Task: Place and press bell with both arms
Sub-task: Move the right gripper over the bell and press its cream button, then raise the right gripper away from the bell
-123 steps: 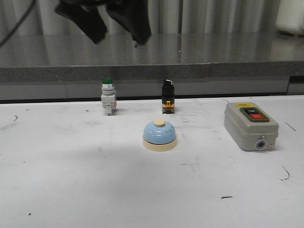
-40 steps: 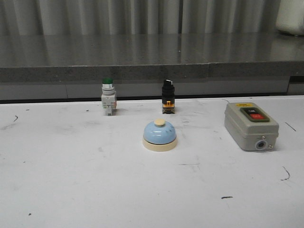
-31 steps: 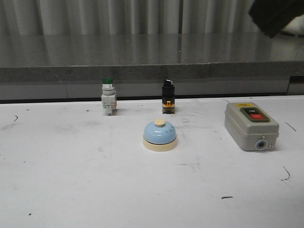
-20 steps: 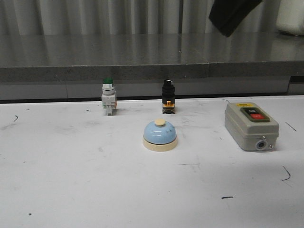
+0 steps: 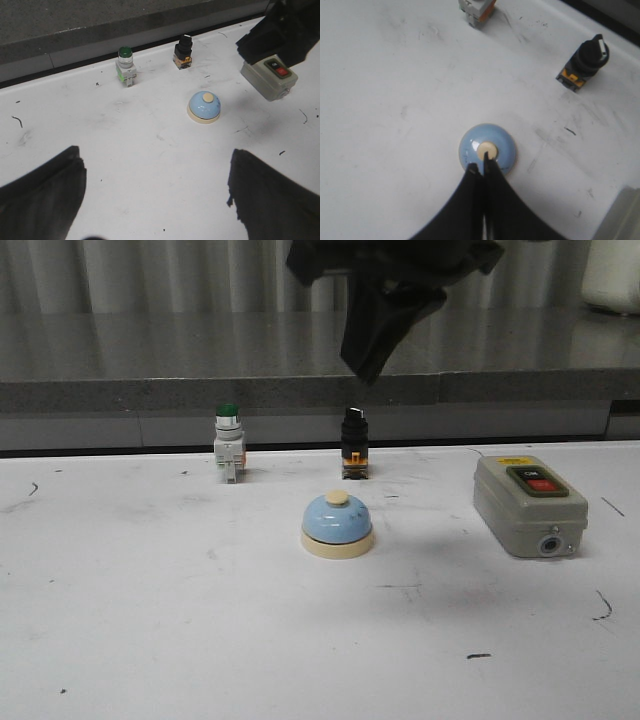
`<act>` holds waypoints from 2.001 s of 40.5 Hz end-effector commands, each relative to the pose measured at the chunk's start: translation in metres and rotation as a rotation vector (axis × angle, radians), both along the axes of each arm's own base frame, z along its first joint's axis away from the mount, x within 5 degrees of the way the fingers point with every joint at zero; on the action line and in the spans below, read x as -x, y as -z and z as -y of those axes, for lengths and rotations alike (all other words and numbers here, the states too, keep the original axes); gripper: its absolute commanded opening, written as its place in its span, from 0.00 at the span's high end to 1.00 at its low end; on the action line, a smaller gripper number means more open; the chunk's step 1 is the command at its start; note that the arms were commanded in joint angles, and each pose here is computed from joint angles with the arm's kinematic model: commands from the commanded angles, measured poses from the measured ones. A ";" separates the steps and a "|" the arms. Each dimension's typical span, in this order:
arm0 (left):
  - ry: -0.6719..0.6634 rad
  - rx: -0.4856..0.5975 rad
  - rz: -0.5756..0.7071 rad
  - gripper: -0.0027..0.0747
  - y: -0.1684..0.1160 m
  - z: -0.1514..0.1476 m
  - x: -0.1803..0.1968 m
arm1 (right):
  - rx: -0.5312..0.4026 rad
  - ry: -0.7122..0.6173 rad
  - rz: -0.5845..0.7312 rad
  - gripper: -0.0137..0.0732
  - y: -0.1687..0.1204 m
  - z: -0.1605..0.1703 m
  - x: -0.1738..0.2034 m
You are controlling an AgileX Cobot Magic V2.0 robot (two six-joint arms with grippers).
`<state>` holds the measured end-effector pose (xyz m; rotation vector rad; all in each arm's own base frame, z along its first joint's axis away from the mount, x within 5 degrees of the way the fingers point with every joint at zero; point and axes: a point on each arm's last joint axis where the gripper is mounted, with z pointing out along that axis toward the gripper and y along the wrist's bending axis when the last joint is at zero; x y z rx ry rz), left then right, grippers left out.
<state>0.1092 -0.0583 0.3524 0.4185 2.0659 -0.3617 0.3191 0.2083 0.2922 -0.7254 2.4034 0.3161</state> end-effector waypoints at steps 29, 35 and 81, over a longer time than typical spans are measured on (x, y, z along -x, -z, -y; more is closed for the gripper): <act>-0.006 0.059 0.075 0.24 -0.014 0.001 -0.001 | -0.044 -0.009 0.161 0.92 -0.046 0.008 0.007; -0.006 0.059 0.075 0.24 -0.014 0.001 -0.001 | -0.071 -0.009 0.235 0.92 -0.079 0.028 0.036; -0.006 0.059 0.075 0.24 -0.014 0.001 -0.001 | -0.112 0.095 0.328 0.92 -0.063 0.164 0.240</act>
